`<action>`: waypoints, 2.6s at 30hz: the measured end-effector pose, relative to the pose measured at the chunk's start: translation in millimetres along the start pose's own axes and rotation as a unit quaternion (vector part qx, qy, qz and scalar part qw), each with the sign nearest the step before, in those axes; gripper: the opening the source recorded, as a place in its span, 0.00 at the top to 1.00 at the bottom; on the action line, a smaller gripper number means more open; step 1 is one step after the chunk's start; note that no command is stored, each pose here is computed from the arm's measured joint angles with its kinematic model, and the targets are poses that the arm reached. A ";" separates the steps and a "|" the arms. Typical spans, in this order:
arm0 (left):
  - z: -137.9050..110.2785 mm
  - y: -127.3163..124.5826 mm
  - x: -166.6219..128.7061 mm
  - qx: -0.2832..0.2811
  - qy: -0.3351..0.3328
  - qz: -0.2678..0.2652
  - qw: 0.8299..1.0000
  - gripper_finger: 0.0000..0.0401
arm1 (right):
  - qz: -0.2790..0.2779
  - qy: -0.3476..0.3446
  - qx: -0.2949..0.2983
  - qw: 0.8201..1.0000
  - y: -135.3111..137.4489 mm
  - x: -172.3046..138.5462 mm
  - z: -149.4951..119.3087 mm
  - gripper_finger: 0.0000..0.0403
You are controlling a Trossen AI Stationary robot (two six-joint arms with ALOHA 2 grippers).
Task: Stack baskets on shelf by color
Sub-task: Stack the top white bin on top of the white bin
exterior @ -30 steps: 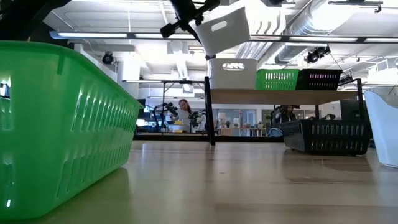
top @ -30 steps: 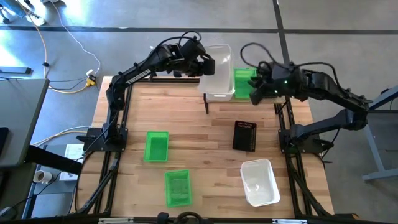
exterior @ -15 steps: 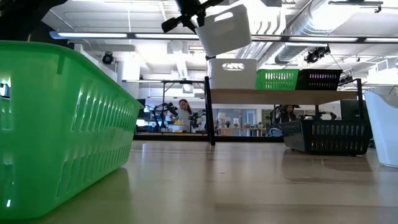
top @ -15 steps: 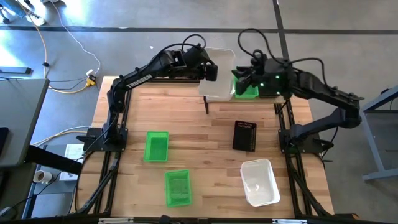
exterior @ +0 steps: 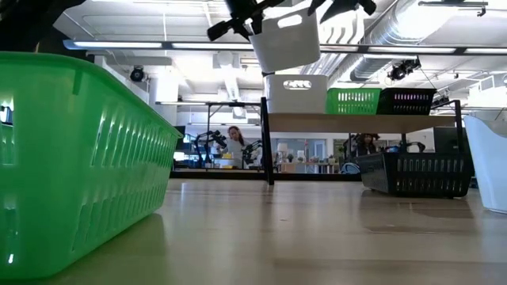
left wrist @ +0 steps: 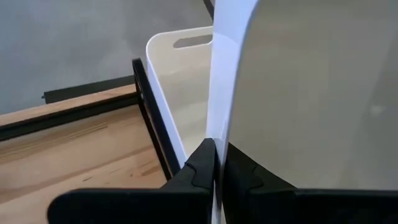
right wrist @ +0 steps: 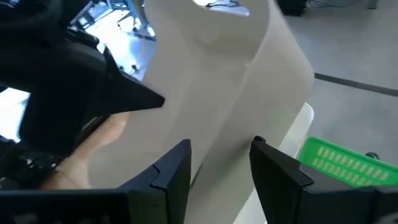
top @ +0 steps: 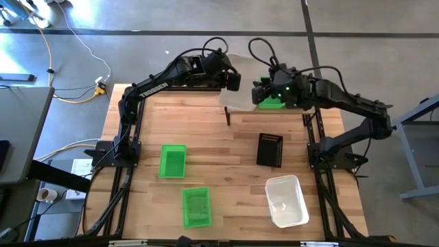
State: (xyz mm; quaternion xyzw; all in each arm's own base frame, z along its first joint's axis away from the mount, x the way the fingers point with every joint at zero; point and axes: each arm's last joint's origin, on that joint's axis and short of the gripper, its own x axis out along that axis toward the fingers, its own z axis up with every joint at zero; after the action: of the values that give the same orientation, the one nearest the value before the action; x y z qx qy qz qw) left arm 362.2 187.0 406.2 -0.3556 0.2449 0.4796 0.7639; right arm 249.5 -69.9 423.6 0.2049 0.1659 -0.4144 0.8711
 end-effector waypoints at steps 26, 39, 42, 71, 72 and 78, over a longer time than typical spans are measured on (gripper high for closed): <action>3.4 -3.3 -0.7 0.078 -0.015 -0.019 0.997 0.90 | -0.070 -0.004 0.004 0.998 -12.5 12.9 11.8 0.99; 11.4 -11.6 -6.8 0.144 -0.022 -0.103 0.984 0.61 | -0.101 -0.010 0.009 0.995 -21.8 9.4 19.3 1.00; 10.3 -10.4 -9.0 0.156 -0.018 -0.100 0.982 0.59 | -0.105 -0.013 0.011 0.994 -23.2 9.7 20.4 1.00; 9.7 6.6 -36.8 0.323 -0.019 -0.047 0.945 0.58 | -0.081 0.005 0.122 0.989 -59.3 17.8 45.3 1.00; 9.5 8.9 -39.7 0.326 -0.016 -0.040 0.944 0.58 | -0.079 0.000 0.124 0.989 -59.0 15.6 47.8 1.00; 11.5 21.0 -55.1 0.348 -0.014 -0.010 0.937 0.58 | -0.062 -0.029 0.136 0.988 -56.1 3.0 63.8 1.00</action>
State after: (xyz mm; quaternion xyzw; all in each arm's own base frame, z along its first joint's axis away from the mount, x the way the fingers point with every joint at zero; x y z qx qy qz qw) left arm 320.4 171.2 446.3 -0.0628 0.3820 0.3615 0.8482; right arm 214.6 -135.5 464.8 0.2988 0.0950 -0.4923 0.8119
